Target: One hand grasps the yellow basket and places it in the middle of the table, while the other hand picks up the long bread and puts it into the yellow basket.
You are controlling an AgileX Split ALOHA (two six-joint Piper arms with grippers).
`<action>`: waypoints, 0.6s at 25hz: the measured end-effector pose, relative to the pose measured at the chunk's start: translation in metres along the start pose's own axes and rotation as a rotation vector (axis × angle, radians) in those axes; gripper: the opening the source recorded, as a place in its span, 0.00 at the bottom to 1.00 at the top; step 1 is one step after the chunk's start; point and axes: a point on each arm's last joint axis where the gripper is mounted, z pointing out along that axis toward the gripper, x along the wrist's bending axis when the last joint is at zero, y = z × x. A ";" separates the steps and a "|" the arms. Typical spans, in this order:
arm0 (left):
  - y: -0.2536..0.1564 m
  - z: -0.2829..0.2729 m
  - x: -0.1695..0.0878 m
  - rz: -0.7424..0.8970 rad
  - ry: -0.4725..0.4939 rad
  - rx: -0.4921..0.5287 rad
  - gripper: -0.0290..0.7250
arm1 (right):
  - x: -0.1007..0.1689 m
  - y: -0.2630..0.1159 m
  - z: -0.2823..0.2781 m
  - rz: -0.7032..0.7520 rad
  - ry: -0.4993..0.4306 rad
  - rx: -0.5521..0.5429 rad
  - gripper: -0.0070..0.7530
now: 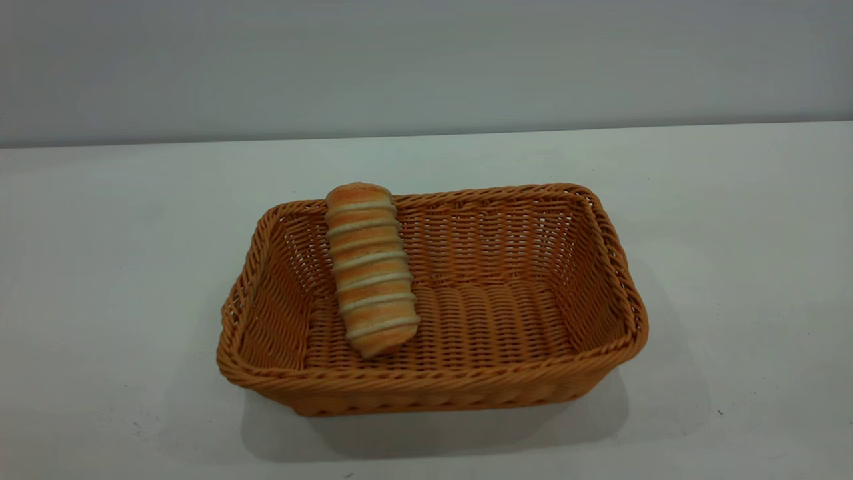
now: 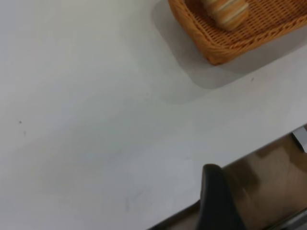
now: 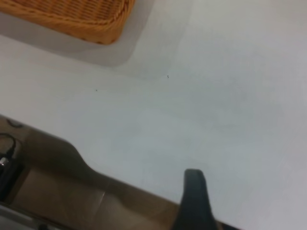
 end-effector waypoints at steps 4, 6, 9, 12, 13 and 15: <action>-0.006 0.000 0.001 -0.001 0.010 -0.025 0.74 | 0.000 0.000 0.000 0.000 0.000 0.000 0.78; -0.006 0.000 0.001 -0.002 0.009 -0.027 0.74 | 0.000 0.000 0.000 0.000 0.000 0.000 0.78; -0.007 0.001 0.001 -0.002 0.009 -0.026 0.74 | 0.000 0.000 0.000 0.002 0.000 0.000 0.78; -0.006 0.001 0.001 -0.002 0.009 -0.027 0.74 | 0.000 0.000 0.000 0.028 0.000 0.000 0.78; -0.006 0.001 0.001 -0.002 0.009 -0.027 0.74 | 0.000 0.000 0.000 0.035 0.000 0.000 0.78; -0.006 0.001 0.001 -0.002 0.009 -0.027 0.74 | 0.000 0.000 0.000 0.043 0.000 0.000 0.78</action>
